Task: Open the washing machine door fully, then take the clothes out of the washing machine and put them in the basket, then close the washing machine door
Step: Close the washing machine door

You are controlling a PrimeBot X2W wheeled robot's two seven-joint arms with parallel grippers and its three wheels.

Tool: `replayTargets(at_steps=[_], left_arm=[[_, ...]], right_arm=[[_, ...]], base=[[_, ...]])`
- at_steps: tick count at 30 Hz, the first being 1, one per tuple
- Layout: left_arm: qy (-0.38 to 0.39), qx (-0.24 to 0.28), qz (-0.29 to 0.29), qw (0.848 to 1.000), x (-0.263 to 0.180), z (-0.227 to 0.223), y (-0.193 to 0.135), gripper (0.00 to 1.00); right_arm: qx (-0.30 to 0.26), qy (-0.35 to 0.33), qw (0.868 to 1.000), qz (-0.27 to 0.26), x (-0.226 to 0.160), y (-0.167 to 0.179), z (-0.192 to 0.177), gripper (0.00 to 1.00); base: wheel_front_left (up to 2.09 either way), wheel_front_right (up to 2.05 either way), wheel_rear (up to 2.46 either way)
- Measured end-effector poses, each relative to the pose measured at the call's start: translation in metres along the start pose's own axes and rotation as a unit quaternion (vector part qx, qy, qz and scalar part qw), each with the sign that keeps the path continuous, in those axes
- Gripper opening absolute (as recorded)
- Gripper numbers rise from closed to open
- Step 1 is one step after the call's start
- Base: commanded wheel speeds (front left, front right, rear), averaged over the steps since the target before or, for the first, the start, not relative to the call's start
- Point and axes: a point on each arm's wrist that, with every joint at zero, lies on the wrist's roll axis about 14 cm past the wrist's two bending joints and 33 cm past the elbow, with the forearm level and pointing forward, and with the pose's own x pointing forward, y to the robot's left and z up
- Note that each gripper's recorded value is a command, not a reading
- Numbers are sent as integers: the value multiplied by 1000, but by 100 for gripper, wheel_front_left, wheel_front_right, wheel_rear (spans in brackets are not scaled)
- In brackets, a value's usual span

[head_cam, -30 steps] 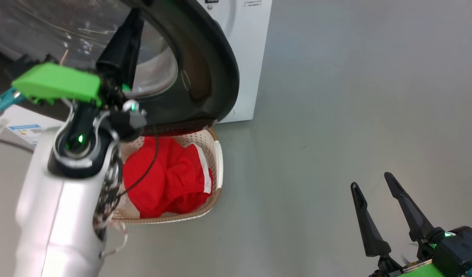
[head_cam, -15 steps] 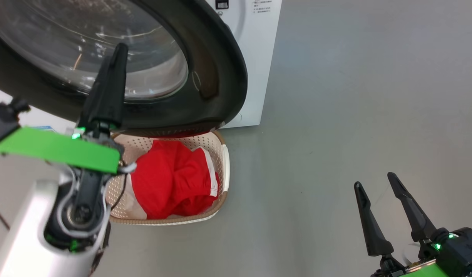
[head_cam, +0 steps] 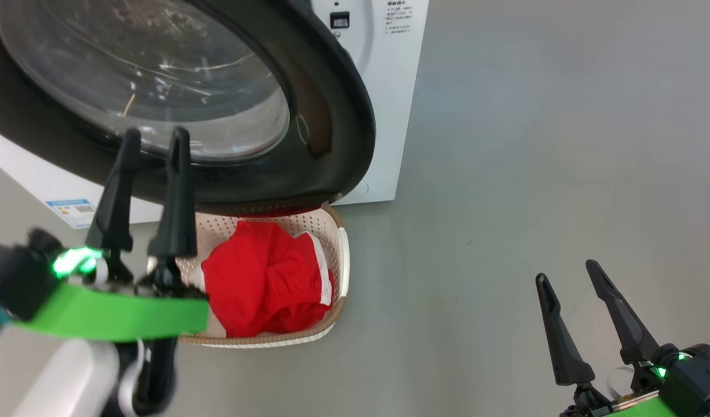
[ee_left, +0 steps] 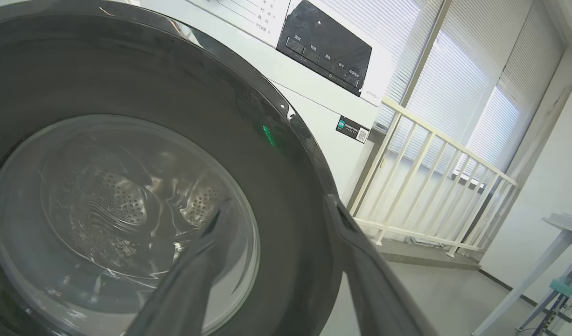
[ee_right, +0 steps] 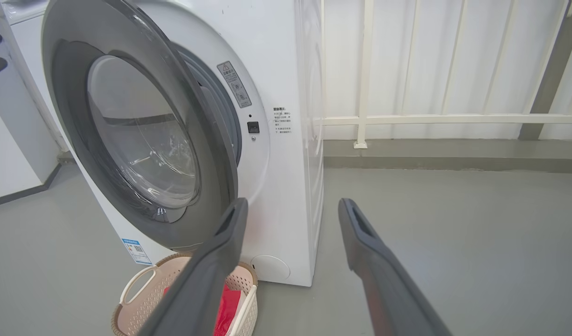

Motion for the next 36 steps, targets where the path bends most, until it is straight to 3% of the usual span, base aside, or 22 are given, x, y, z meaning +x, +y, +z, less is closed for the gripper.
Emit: replayTargets(at_steps=[11,36], left_arm=[[18,131,27,991,-39,-11,8,100],[34,210,135,968,-104,-6,48,100]], right_arm=[[2,-17,1000,0,-5,0,10,100],[8,-17,1000,16,-9,11,11,100]], base=[[0,0,0],[0,0,0]])
